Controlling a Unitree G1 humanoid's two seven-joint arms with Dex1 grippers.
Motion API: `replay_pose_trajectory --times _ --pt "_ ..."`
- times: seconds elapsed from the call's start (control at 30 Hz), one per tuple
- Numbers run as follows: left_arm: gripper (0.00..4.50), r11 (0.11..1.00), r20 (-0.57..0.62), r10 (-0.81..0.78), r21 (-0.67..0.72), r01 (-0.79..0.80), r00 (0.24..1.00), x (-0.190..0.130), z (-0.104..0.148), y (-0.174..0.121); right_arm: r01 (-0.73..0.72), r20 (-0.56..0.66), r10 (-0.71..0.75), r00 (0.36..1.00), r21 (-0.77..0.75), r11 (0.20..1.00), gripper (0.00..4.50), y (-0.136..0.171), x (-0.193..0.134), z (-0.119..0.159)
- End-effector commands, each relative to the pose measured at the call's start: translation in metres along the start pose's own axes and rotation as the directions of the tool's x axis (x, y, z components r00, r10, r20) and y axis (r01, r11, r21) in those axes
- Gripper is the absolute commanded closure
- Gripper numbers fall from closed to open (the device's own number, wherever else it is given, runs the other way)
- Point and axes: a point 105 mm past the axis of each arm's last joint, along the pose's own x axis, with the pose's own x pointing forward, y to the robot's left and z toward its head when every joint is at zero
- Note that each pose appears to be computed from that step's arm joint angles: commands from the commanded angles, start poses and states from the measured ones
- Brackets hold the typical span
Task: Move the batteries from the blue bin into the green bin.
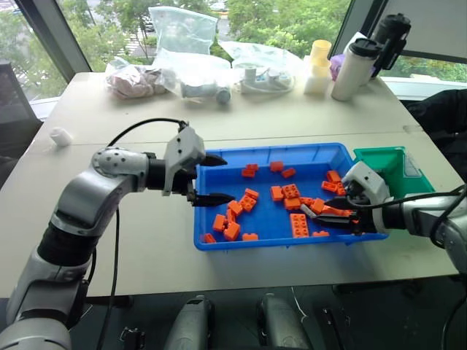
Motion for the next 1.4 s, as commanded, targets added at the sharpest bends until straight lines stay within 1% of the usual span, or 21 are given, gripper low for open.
replay_pose_trajectory --times 0.03,0.1,0.23,0.37,0.5,0.7,0.8,0.9,0.97,1.17,1.27,1.33,1.4 --pt "0.0 0.999 0.011 0.021 0.035 -0.022 1.0 -0.002 0.007 0.0 -0.02 -0.045 0.019 0.999 -0.027 0.999 1.09 0.003 0.0 -0.004" --pt "0.0 0.999 0.006 0.026 0.035 -0.027 1.0 -0.001 0.006 0.001 -0.036 -0.072 0.033 0.997 -0.041 0.999 1.09 0.003 0.002 -0.008" --pt "0.0 0.998 -0.02 0.035 0.052 -0.034 0.999 0.002 0.001 0.002 -0.034 -0.07 0.031 0.997 -0.047 0.998 1.09 -0.005 0.006 -0.003" --pt "0.0 0.998 -0.021 0.038 0.056 -0.036 0.999 0.003 0.0 0.003 -0.042 -0.099 0.037 0.994 -0.058 0.997 1.09 -0.011 0.015 -0.003" --pt "0.0 0.997 -0.026 0.052 0.057 -0.05 0.998 0.0 -0.002 0.006 -0.022 -0.167 0.004 0.986 -0.105 0.994 1.09 -0.018 0.022 -0.013" --pt "0.0 0.997 -0.024 0.058 0.059 -0.057 0.998 0.001 -0.003 0.007 0.005 -0.189 -0.037 0.981 -0.167 0.986 1.09 -0.024 0.03 -0.014" --pt "0.0 0.997 -0.023 0.059 0.059 -0.058 0.998 0.001 -0.003 0.007 0.017 -0.204 -0.066 0.977 -0.235 0.972 1.09 -0.028 0.03 -0.015" --pt "0.0 0.997 -0.023 0.06 0.059 -0.059 0.998 0.001 -0.004 0.007 0.061 -0.167 -0.106 0.98 -0.258 0.964 1.09 -0.036 0.028 -0.009" --pt "0.0 0.996 -0.023 0.061 0.059 -0.059 0.998 0.001 -0.004 0.007 0.069 -0.144 -0.108 0.984 -0.254 0.965 1.09 -0.037 0.026 -0.005" --pt "0.0 0.996 -0.019 0.06 0.06 -0.059 0.998 0.002 -0.004 0.007 0.073 -0.15 -0.115 0.982 -0.258 0.963 1.09 -0.039 0.026 -0.007" --pt "0.0 0.996 -0.02 0.061 0.061 -0.06 0.998 0.002 -0.004 0.007 0.08 -0.13 -0.112 0.985 -0.23 0.97 1.09 -0.04 0.028 -0.005" --pt "0.0 0.996 -0.021 0.061 0.062 -0.06 0.998 0.002 -0.004 0.007 0.068 -0.092 -0.086 0.992 -0.185 0.98 1.09 -0.037 0.03 0.0" --pt "0.0 0.996 -0.022 0.062 0.062 -0.06 0.998 0.002 -0.004 0.007 0.073 -0.093 -0.091 0.992 -0.179 0.981 1.09 -0.038 0.03 0.0"
